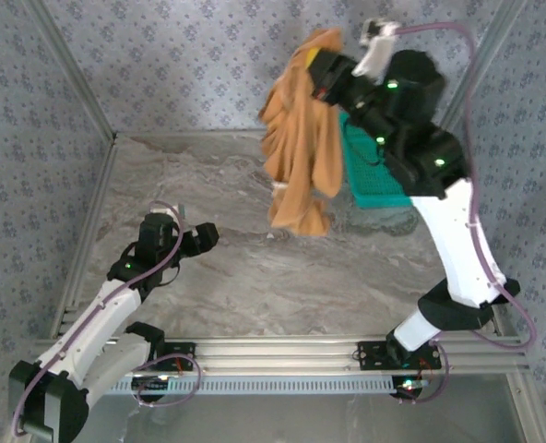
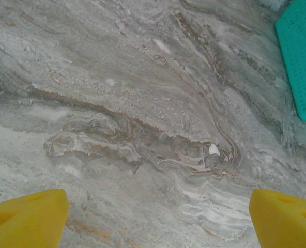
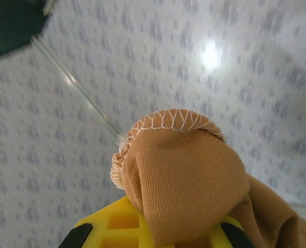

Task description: Fold the inside-out t-shirt

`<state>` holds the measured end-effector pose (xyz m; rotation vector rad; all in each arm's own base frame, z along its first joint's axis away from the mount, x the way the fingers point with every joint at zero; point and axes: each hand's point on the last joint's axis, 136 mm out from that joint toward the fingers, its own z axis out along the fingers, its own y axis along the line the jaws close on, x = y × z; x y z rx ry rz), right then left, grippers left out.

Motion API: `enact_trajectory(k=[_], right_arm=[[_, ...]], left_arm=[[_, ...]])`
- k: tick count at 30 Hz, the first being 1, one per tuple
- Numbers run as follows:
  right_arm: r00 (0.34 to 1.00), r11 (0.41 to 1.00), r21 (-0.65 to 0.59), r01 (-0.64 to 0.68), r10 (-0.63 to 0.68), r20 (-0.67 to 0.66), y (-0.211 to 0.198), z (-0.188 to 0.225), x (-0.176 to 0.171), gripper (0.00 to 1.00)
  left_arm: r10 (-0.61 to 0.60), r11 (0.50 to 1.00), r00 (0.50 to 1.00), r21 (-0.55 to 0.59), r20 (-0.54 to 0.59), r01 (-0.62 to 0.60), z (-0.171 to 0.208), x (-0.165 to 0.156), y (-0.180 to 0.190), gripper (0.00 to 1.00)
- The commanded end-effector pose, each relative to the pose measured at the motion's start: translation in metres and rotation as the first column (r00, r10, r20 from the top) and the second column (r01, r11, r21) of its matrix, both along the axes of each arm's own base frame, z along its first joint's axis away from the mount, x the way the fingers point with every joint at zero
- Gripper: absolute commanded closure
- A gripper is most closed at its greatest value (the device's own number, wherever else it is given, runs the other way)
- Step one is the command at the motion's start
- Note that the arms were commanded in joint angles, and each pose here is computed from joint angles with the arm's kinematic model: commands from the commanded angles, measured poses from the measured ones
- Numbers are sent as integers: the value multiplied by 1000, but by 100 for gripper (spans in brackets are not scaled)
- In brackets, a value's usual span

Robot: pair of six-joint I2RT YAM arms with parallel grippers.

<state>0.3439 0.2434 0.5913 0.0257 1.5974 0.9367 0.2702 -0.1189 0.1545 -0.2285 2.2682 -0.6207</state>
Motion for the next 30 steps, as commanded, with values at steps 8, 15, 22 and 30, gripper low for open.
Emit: enact_trajectory(k=[8, 15, 22, 30], right_arm=[[755, 937, -325, -130, -119, -645, 42, -296, 106, 31], [689, 827, -515, -226, -238, -685, 11, -341, 95, 22], [676, 857, -446, -258, -170, -717, -14, -396, 49, 38], [557, 852, -349, -389, -84, -826, -4, -467, 0, 41]], left_arm=[[-81, 997, 995, 1, -64, 81, -14, -16, -8, 12], [-124, 992, 986, -46, -114, 120, -33, -17, -22, 21], [-186, 982, 963, -67, -194, 176, -65, -9, -51, 44], [-185, 982, 944, -11, -273, 189, -100, 16, -76, 56]])
